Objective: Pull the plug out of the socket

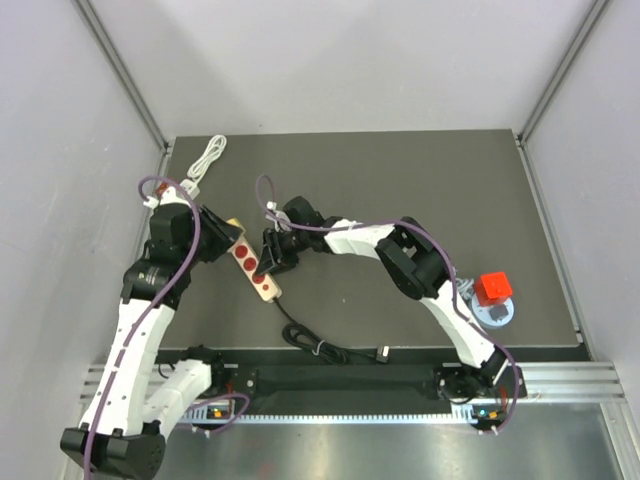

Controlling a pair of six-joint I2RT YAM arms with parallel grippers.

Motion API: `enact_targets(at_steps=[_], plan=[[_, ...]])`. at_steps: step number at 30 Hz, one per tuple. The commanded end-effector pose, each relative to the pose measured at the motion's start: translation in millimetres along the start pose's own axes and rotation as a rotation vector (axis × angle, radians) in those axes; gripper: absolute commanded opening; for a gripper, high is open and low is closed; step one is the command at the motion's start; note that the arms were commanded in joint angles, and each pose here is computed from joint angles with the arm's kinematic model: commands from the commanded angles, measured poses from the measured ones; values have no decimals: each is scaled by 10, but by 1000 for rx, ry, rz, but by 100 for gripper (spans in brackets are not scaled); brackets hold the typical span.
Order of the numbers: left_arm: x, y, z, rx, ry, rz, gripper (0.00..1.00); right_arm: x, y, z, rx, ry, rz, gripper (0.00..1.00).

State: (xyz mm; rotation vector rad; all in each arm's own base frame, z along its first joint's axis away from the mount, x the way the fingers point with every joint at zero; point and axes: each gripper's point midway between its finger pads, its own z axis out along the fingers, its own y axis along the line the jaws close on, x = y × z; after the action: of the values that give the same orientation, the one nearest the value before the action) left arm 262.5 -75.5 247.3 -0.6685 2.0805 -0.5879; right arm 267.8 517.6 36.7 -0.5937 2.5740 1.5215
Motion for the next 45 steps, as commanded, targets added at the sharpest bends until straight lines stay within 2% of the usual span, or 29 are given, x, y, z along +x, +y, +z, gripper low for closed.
enact_targets(at_steps=[1, 2, 5, 10, 12, 13, 14, 16, 17, 19, 20, 22, 23, 25, 26, 28, 31, 34, 36, 40, 41, 43, 45], plan=[[-8, -124, -52, 38, 41, 56, 0, -239, -458, -193, 209, -59, -37, 48], [43, -117, -17, 37, 68, 55, 0, -381, -422, -305, 213, -81, -47, 56], [127, -74, 47, 26, 107, 64, 0, -695, -248, -625, 207, -152, -85, 68], [252, -108, 176, 39, 158, 70, 0, -1059, -152, -1337, 274, -252, -117, 79], [384, -185, 269, 49, 204, 83, 0, -1122, -385, -1694, 387, -303, -117, 80], [400, -191, 326, 35, 197, 94, 0, -1134, -304, -1943, 430, -336, -130, 81], [521, -270, 410, 42, 223, 124, 0, -1117, -525, -2157, 547, -363, -128, 84], [589, -324, 541, 18, 210, 158, 0, -1045, -520, -2536, 669, -401, -137, 91], [736, -384, 671, 11, 231, 194, 0, -934, -736, -2705, 792, -406, -130, 100], [835, -486, 822, 17, 223, 221, 0, -846, -736, -3074, 915, -471, -135, 100], [984, -563, 932, 34, 242, 250, 0, -640, -918, -3142, 946, -443, -94, 100], [996, -822, 1099, 115, 181, 267, 0, -491, -884, -3337, 909, -477, -52, 100], [1104, -839, 1218, 116, 172, 292, 0, -323, -1024, -3345, 846, -463, 4, 100], [1066, -1104, 1357, 202, 81, 318, 0, -200, -975, -3490, 791, -506, 21, 100], [1162, -1092, 1477, 183, 60, 347, 0, -23, -1082, -3490, 787, -488, 45, 100], [1145, -1268, 1607, 245, -15, 361, 0, 44, -999, -3577, 784, -521, 13, 100], [1247, -1354, 1841, 300, -61, 370, 0, 239, -942, -3536, 740, -517, 23, 100], [1352, -1422, 2055, 329, -73, 422, 0, 394, -917, -3489, 703, -521, 40, 100], [1557, -1315, 2299, 290, -16, 466, 1, 494, -940, -3478, 705, -518, 54, 100], [1687, -1375, 2414, 348, 3, 451, 12, 598, -904, -3524, 703, -545, 62, 100], [1677, -1397, 2412, 360, -4, 424, 25, 652, -927, -3516, 706, -539, 73, 100], [1652, -1344, 2400, 341, 6, 398, 40, 681, -903, -3524, 700, -546, 74, 100], [1566, -1355, 2308, 342, -5, 383, 64, 713, -886, -3513, 689, -542, 78, 100]])
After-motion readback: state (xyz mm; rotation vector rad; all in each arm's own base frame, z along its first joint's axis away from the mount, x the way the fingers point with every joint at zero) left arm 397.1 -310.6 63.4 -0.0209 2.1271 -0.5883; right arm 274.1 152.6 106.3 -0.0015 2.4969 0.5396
